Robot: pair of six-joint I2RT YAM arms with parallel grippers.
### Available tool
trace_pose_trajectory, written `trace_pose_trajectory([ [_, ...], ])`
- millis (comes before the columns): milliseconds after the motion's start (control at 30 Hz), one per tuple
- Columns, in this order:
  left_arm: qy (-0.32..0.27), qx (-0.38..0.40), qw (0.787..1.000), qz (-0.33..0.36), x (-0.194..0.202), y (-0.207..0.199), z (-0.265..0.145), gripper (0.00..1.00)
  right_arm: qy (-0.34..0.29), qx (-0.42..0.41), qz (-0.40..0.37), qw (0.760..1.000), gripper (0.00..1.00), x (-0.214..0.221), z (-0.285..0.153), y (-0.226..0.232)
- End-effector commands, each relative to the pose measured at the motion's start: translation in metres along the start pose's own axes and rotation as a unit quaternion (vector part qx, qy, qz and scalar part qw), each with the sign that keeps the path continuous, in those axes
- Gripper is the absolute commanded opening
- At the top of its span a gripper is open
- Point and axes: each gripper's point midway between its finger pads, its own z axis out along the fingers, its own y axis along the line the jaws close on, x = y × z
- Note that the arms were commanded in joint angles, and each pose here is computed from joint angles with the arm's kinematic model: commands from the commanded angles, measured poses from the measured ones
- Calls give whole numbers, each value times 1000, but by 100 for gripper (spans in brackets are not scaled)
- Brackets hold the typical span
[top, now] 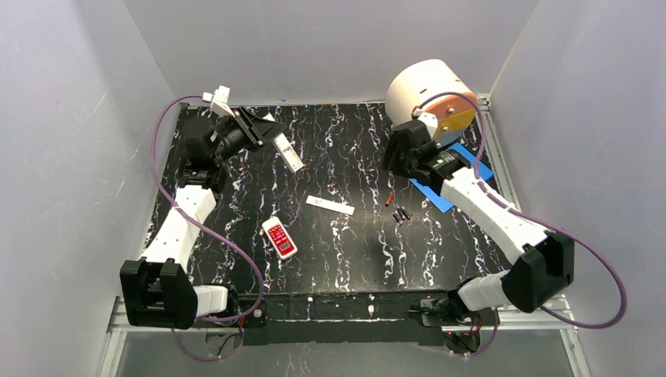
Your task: Load the batteries into the remote control
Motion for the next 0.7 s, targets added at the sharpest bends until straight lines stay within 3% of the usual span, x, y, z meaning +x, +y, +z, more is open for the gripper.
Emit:
trace_pose_trajectory([
  [0, 27, 40, 998, 35, 3, -16, -1, 0, 54, 100, -2, 994, 68, 37, 21, -37],
  [167, 81, 140, 984, 71, 14, -50, -8, 0, 99, 111, -9, 989, 57, 62, 50, -52],
  [300, 134, 216, 963, 90, 24, -76, -19, 0, 113, 110, -2, 987, 59, 68, 68, -64],
  [467, 135, 242, 952, 128, 30, -88, -25, 0, 143, 105, 11, 984, 61, 90, 83, -62],
  [667, 125, 233, 956, 127, 30, -84, -22, 0, 131, 121, 22, 984, 53, 90, 100, -64],
])
